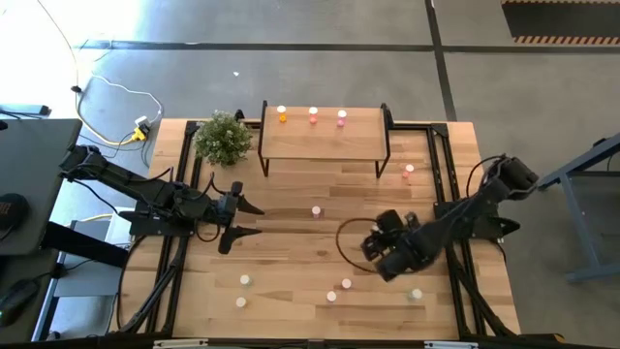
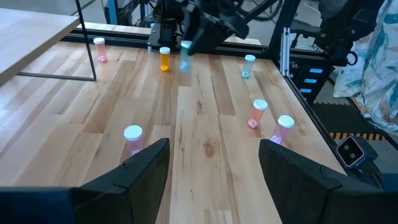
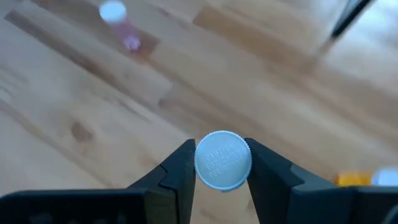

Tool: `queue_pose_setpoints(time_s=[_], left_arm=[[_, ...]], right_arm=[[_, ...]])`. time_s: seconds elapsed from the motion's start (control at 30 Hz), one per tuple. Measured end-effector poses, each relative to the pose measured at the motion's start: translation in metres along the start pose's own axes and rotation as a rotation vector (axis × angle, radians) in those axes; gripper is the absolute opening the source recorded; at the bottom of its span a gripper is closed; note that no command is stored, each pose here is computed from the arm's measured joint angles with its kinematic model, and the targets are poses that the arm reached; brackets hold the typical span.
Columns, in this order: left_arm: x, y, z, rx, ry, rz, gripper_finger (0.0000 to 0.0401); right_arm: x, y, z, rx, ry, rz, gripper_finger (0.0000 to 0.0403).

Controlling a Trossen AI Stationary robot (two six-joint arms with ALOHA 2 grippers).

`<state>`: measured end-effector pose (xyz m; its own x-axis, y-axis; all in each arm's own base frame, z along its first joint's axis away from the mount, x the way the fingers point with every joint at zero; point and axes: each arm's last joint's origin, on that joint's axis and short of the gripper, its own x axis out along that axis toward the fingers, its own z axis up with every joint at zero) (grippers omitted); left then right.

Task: Pick and place medicine bottles onto shelf by color
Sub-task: Put the top green pill bottle on the shelf

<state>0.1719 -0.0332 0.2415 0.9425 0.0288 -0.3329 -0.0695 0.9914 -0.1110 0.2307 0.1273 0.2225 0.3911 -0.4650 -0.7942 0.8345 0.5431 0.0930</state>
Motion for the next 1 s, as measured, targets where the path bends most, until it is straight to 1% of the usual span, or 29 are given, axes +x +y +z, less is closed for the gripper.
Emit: queue_pose_setpoints(time_s=[0.23,0.47,0.67,0.77,1.0], left_arm=[[0.000,0.000,0.000,0.000,0.000,0.000,0.0239],[0.000,0.000,0.000,0.000,0.000,0.000,0.0239],[0.000,0.000,0.000,0.000,0.000,0.000,0.0239],[0.000,0.000,0.000,0.000,0.000,0.000,0.0239],[0.000,0.000,0.000,0.000,0.000,0.000,0.0239]], right_arm=[[0.010,0.007,0.058,-0.083,-0.033,-0.039,0.0114],[0.016,0.003,0.124,-0.168,-0.070,-0.073,0.0114],[0.016,-0.010,0.178,-0.210,-0.094,-0.090,0.0114],[0.015,-0.019,0.203,-0.221,-0.105,-0.075,0.0114],[0.015,-0.049,0.252,-0.218,-0.116,-0.073,0.0114]])
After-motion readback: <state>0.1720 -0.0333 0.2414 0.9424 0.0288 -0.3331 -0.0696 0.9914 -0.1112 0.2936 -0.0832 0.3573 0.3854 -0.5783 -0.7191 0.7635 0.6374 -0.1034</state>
